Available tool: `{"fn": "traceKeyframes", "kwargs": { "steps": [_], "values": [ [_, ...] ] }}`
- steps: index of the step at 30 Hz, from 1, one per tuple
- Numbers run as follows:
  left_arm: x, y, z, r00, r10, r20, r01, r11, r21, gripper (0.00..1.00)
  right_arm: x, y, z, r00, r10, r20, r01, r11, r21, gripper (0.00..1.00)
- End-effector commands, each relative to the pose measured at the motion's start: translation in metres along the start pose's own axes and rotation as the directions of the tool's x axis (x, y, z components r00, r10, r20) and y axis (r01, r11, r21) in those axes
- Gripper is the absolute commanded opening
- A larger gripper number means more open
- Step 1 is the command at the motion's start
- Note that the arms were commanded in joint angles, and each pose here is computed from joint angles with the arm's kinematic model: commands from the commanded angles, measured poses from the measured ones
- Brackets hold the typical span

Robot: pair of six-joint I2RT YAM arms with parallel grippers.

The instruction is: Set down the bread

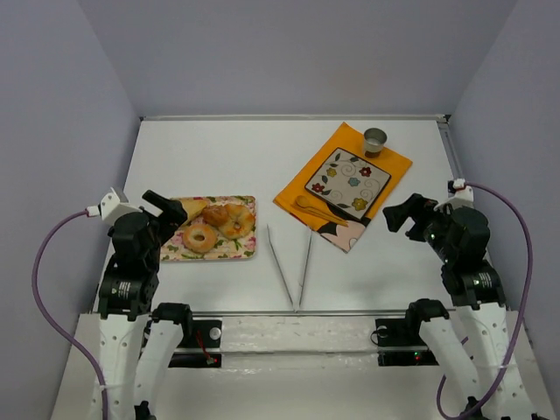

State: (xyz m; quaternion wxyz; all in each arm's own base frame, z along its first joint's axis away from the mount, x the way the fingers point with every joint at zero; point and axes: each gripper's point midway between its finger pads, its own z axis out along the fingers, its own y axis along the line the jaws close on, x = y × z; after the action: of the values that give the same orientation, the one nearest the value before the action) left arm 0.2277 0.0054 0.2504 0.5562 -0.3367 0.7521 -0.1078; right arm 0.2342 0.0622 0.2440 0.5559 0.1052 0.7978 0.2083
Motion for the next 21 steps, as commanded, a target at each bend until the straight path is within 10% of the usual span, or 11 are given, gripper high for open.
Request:
{"fn": "traceKeyframes", "kwargs": {
  "steps": [1,14,21],
  "values": [
    [0.005,-0.003,0.001,1.0,0.025,-0.014,-0.025,0.999,0.032,0.99,0.016,0.023,0.001,0.993,-0.064,-0.1,0.048,0.987,-0.155,1.0],
    [0.013,0.0,0.006,0.999,0.025,-0.043,-0.024,1.0,0.016,0.99,0.076,0.054,0.02,0.944,-0.141,-0.299,0.063,0.965,-0.255,1.0],
    [0.015,0.0,0.008,0.998,0.03,-0.054,-0.03,1.0,0.008,0.99,0.145,0.103,0.033,0.824,-0.353,-0.443,0.237,0.925,-0.297,1.0]
  ]
}}
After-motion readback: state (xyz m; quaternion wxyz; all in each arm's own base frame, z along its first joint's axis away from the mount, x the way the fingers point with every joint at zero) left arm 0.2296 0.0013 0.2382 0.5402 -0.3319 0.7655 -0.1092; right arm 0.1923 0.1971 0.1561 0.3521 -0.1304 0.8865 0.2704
